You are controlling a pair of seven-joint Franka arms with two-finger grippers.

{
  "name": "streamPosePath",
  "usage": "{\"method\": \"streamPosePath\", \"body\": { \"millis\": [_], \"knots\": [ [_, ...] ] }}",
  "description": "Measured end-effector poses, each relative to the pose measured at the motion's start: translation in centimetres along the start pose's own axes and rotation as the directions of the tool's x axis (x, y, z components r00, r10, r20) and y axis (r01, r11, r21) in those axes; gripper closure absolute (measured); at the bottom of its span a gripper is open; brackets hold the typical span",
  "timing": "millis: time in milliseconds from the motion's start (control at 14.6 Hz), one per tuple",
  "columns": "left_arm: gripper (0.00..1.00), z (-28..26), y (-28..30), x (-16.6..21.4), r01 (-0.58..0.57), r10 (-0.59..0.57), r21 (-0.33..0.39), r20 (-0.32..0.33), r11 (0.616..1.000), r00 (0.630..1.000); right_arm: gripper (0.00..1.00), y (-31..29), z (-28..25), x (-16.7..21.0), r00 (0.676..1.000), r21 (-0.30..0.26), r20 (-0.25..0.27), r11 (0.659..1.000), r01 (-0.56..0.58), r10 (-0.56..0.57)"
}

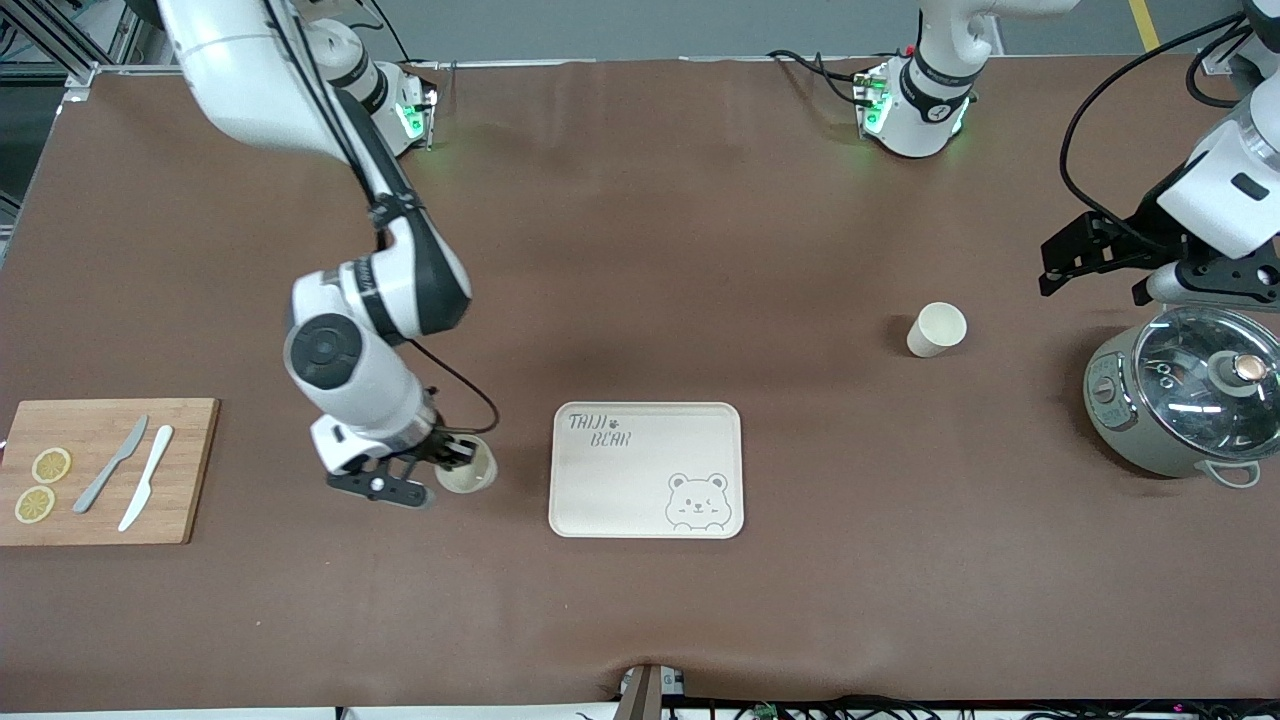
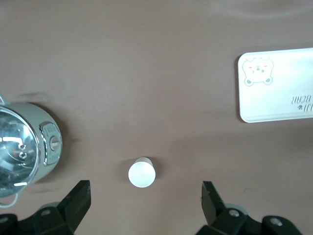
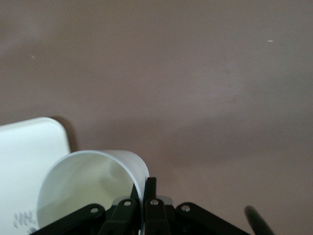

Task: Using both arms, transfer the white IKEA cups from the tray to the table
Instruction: 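Carry the cup with the right gripper toward the cutting board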

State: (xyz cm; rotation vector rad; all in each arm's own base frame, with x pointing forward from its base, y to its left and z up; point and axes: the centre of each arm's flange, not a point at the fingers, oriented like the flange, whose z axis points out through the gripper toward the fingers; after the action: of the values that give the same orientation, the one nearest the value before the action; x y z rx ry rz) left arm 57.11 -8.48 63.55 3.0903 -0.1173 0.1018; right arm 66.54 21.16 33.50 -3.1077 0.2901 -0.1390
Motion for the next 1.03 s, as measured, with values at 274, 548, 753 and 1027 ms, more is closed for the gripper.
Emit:
{"method": "streamPosePath", "body": {
  "millis": [274,548,753,1027],
  "knots": [
    [0.0,0.3,0.5,-0.4,0.009,-0.009,0.001,0.03,1.0,1.0,0.97,11.3,-1.0,0.7,0.991,0.015,0.033,0.991,0.133,-0.133],
    [0.0,-0.2,1.3,-0.5,-0.006,0.006,-0.001,0.022,1.0,1.0,0.97,23.0,0.0,2.6,0.965,0.117,0.028,0.96,0.256,-0.261],
    [0.0,-0.4,1.0,-0.5,-0.001,0.001,-0.001,0.019,1.0,1.0,0.97,25.7,1.6,2.9,0.96,0.122,0.003,0.953,0.278,-0.28],
    [0.0,-0.4,1.0,-0.4,-0.001,0.001,-0.001,0.021,1.0,1.0,0.97,24.3,6.8,2.9,0.956,0.102,-0.02,0.951,0.293,-0.293]
  ]
}}
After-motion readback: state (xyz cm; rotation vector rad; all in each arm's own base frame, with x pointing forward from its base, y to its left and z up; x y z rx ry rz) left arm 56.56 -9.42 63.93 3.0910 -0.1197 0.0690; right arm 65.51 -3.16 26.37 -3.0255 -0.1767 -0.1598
